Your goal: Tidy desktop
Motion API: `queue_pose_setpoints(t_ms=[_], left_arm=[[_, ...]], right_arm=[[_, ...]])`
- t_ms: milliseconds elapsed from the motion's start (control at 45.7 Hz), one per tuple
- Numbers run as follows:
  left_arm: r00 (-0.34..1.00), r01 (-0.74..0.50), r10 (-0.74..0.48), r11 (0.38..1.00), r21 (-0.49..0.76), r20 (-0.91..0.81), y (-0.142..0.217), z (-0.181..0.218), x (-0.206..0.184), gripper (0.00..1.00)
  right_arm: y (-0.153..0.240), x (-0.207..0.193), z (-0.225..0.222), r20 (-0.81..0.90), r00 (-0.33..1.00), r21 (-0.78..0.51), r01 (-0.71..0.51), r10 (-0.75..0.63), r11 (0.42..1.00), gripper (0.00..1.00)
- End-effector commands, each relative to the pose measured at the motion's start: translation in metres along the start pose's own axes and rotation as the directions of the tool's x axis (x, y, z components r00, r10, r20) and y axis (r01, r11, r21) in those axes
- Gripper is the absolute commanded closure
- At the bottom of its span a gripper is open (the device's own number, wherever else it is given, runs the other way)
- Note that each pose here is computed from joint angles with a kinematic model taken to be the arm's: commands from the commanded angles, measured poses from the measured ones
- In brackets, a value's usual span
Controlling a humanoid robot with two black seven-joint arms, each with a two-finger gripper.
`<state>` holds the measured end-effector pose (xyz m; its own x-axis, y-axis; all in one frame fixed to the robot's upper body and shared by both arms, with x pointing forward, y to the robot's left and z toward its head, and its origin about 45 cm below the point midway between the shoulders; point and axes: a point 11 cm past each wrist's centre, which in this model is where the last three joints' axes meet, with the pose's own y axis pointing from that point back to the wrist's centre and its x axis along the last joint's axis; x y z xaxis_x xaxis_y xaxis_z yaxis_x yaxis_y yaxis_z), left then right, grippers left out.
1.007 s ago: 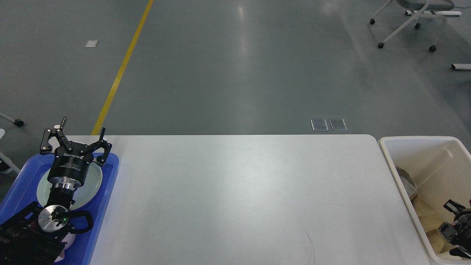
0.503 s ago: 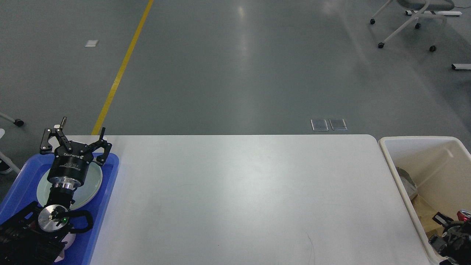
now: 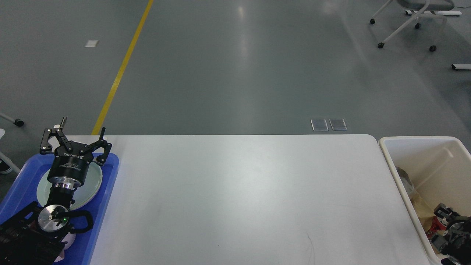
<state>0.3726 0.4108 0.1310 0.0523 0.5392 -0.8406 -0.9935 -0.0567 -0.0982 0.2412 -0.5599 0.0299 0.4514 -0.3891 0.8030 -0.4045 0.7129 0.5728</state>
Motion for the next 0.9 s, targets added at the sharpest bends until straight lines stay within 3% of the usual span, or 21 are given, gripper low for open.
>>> queue_pose_setpoints(t_ms=[0,328,481,569,700,875], left_arm=[[1.0,-0.001,0.001,1.0,0.001,0.0,0.0,0.0,0.0,0.02],[1.0,0.0,0.0,1.0,-0.001,0.001,0.0,0.0,0.0,0.02],[1.0,0.001,-0.001,1.0,0.001,0.0,0.0,0.0,0.0,0.02],[1.0,0.001,-0.001,1.0,0.001,0.0,0.0,0.0,0.0,0.02],[1.0,0.001,-0.001,1.0,0.001,0.0,0.0,0.0,0.0,0.02],[1.0,0.001,-0.001,1.0,0.001,0.0,0.0,0.0,0.0,0.02]], right_arm=[[0.0,0.0,-0.001,0.0,1.0,0.002,0.004,-0.004,1.0,0.0],[0.002,0.037,-0.034,0.082,0.997,0.049,-0.012,0.008,0.999,0.0],[0.011,0.092,-0.061,0.18,0.984,0.102,-0.008,-0.01,0.995,0.0],[0.018,0.129,-0.071,0.322,0.947,0.131,-0.024,-0.02,0.991,0.0],[0.035,0.176,-0.103,0.693,0.707,0.239,-0.038,-0.143,0.97,0.0],[0.067,0.211,-0.151,0.86,0.359,0.417,-0.083,-0.363,0.905,0.0]])
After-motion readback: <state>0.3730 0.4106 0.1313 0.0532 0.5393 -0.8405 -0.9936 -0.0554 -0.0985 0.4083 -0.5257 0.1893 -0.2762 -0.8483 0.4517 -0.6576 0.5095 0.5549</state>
